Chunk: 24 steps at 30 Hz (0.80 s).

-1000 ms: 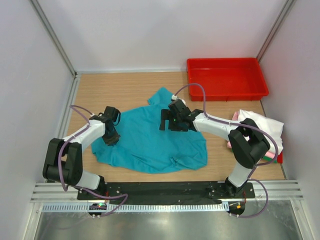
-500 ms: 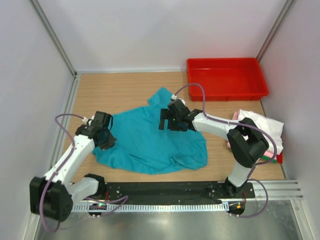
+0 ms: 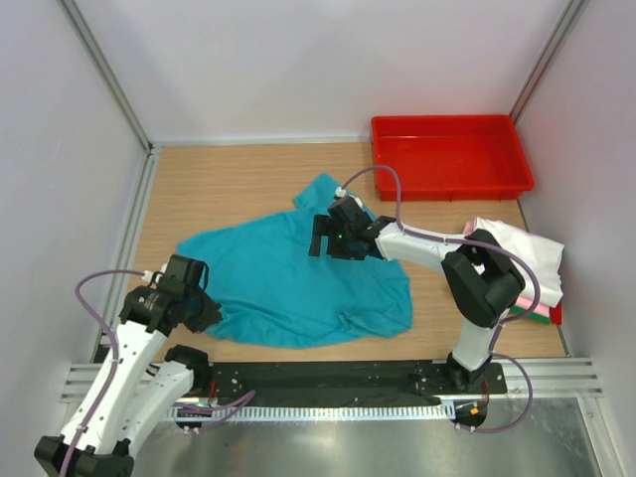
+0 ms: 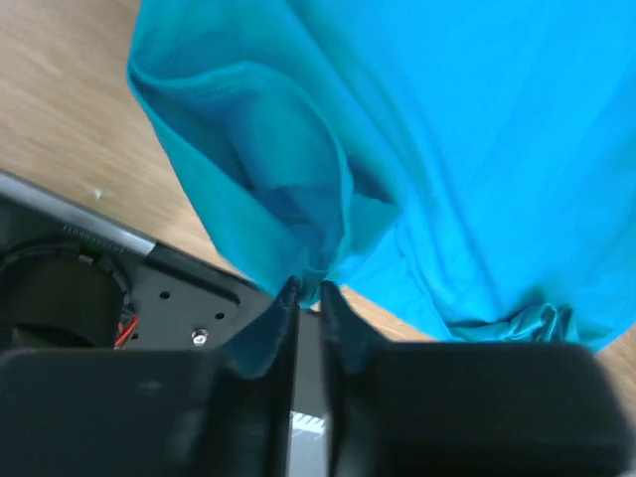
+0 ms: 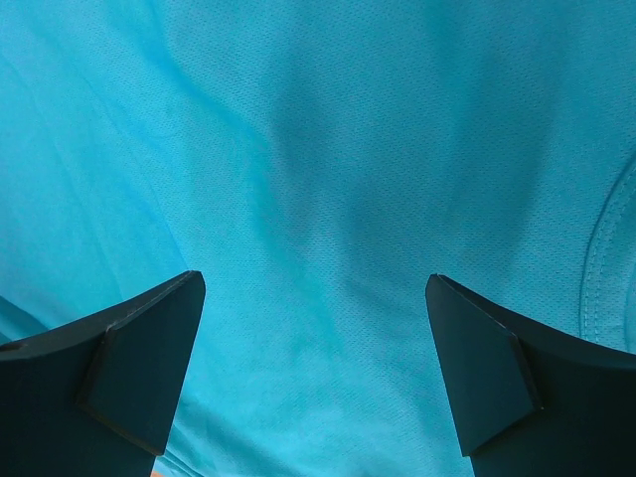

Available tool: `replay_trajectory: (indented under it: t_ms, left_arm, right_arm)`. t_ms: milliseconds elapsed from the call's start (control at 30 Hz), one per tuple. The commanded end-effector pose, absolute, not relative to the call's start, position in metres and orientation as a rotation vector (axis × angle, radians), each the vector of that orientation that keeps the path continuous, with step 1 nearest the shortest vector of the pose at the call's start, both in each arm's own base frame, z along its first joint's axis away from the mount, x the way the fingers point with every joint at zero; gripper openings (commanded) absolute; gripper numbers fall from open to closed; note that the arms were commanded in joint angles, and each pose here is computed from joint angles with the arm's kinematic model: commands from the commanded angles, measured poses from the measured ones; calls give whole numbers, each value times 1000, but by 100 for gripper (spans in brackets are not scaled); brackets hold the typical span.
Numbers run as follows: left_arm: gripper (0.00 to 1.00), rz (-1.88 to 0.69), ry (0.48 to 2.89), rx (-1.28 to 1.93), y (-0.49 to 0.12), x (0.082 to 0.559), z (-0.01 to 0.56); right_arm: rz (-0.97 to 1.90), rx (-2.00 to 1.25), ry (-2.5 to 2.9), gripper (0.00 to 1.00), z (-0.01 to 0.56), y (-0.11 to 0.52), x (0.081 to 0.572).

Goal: Fold and stack the t-shirts
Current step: Flatten the tshirt out

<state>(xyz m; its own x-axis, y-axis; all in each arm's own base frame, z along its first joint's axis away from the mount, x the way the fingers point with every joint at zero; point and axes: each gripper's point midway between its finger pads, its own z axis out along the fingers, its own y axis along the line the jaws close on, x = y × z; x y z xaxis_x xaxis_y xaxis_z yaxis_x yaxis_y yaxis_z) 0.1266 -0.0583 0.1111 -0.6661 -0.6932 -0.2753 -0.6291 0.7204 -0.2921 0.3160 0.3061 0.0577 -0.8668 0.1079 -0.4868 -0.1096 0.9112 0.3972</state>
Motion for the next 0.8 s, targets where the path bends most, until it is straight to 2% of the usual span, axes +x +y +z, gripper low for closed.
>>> replay_trajectory:
  t_ms: [0, 33, 67, 100, 133, 167, 367, 533, 600, 667, 767]
  left_arm:
    - [16, -134, 2653, -1049, -54, 112, 103]
    - [25, -109, 2667, -1049, -52, 111, 102]
    - [53, -93, 2664, -1036, -51, 113, 106]
    - [68, -87, 2664, -1030, -50, 114, 108]
    - [94, -85, 2658, -1026, -49, 115, 111]
    - [100, -90, 2644, -1023, -49, 117, 114]
    - [100, -47, 2485, -943, -39, 163, 153]
    - [100, 80, 2349, -924, -23, 228, 177]
    - [100, 136, 2321, -978, -9, 255, 171]
    - [99, 88, 2316, -1025, 2, 274, 164]
    - [93, 24, 2274, -1042, 15, 301, 150]
  right_arm:
    - [622, -5, 2503, 100, 72, 319, 326]
    - [629, -5, 2495, 100, 76, 320, 327]
    - [628, -4, 2493, 100, 77, 320, 327]
    - [631, -4, 2490, 100, 79, 320, 327]
    - [627, -2, 2489, 100, 80, 319, 327]
    - [629, -6, 2479, 100, 83, 319, 328]
    - [629, -32, 2471, 100, 89, 322, 330]
    - [577, -48, 2452, 100, 92, 322, 342]
    - [526, -33, 2430, 100, 95, 318, 353]
    - [478, -49, 2423, 100, 97, 317, 364]
    - [430, -78, 2421, 100, 94, 317, 374]
